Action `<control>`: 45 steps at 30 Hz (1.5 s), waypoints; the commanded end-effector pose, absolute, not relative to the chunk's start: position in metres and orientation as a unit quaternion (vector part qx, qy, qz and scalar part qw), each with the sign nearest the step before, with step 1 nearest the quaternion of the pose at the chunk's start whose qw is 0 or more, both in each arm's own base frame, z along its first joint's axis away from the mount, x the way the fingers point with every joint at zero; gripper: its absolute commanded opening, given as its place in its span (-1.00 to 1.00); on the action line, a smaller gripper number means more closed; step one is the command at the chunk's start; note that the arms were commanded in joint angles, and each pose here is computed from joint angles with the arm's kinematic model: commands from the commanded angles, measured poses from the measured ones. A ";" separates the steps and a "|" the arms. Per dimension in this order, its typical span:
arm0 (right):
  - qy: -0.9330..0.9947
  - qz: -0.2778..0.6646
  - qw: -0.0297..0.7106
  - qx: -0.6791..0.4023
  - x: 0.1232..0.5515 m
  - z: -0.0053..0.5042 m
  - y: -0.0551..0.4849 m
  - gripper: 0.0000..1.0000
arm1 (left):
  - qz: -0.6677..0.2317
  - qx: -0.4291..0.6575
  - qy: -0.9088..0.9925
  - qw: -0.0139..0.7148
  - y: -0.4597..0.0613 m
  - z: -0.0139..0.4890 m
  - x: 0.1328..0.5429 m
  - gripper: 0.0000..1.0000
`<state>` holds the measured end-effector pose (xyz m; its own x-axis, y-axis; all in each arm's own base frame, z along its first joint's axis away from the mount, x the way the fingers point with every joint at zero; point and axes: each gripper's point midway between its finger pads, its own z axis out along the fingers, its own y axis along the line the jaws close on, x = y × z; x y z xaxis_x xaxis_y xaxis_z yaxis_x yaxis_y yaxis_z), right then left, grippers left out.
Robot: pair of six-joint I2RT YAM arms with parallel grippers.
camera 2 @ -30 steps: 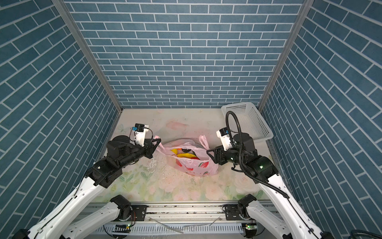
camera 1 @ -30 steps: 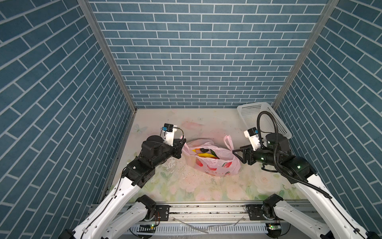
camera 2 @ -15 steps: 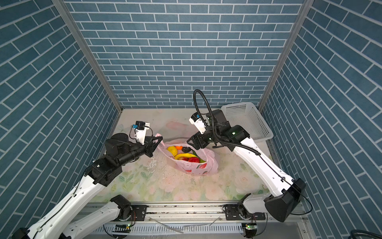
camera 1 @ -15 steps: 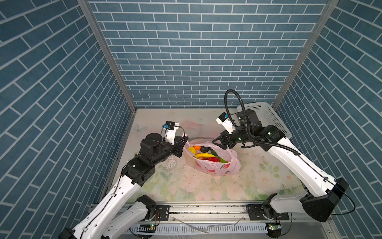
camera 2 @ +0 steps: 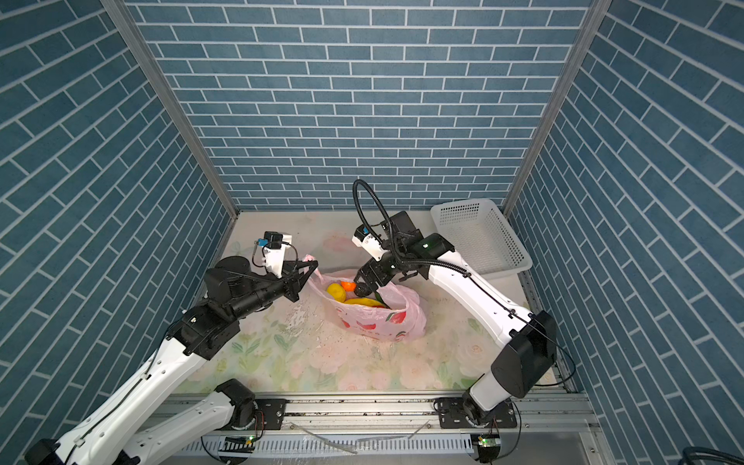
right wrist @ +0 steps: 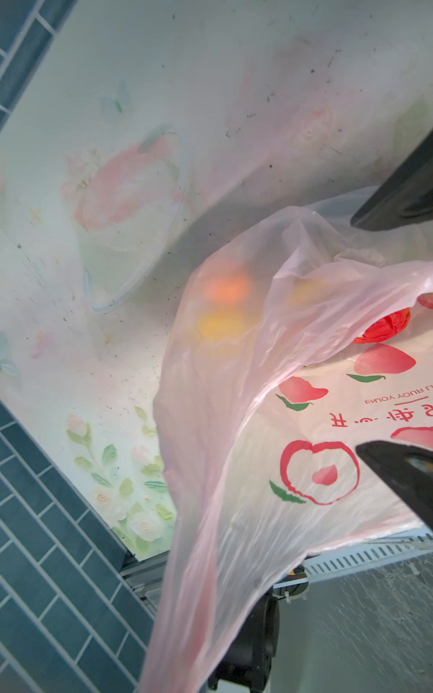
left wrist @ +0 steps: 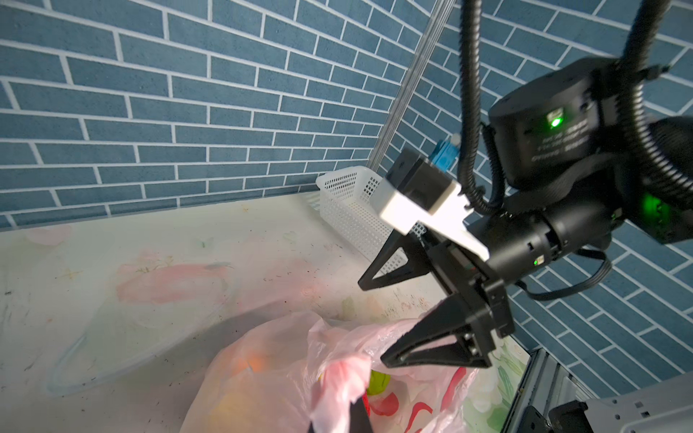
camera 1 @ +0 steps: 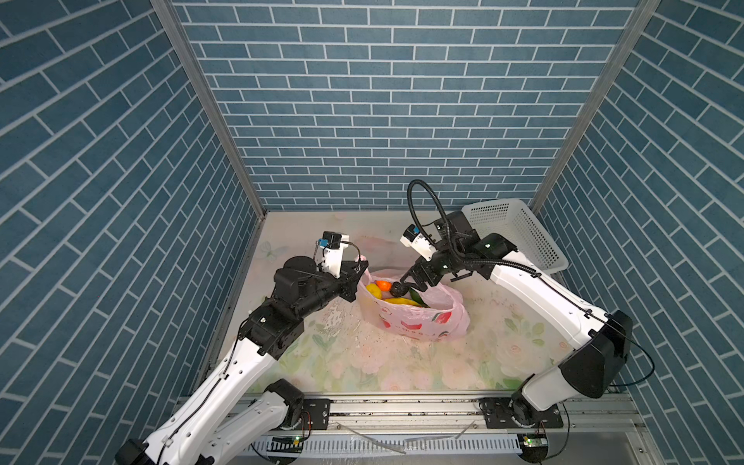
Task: Untie the knot of the plastic bag and take out the fruit
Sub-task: Pick up the plastic bag from the center of the table.
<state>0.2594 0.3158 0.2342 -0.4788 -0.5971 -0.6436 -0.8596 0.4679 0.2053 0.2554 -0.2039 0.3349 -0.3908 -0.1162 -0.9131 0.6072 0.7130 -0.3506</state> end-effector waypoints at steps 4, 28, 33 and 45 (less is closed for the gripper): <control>0.820 0.226 0.248 -0.464 0.261 0.196 0.316 0.75 | -0.352 0.166 0.735 0.555 -0.206 0.358 0.255 -1.00; 0.812 0.084 0.411 -0.406 0.379 0.230 0.313 -1.00 | -0.278 0.168 0.788 0.522 -0.188 0.321 0.256 0.43; 0.807 0.096 0.414 -0.410 0.379 0.240 0.319 -1.00 | -0.267 0.185 0.788 0.523 -0.190 0.329 0.258 0.99; 0.809 0.089 0.425 -0.397 0.388 0.257 0.318 -1.00 | -0.261 0.208 0.771 0.542 -0.191 0.359 0.256 0.99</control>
<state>0.3811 0.3173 0.2419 -0.3646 -0.5520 -0.7499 -0.7181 0.6794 -0.1510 0.2626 -0.1954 0.3295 -0.3996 0.0445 -0.9156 0.5852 0.7812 -0.2174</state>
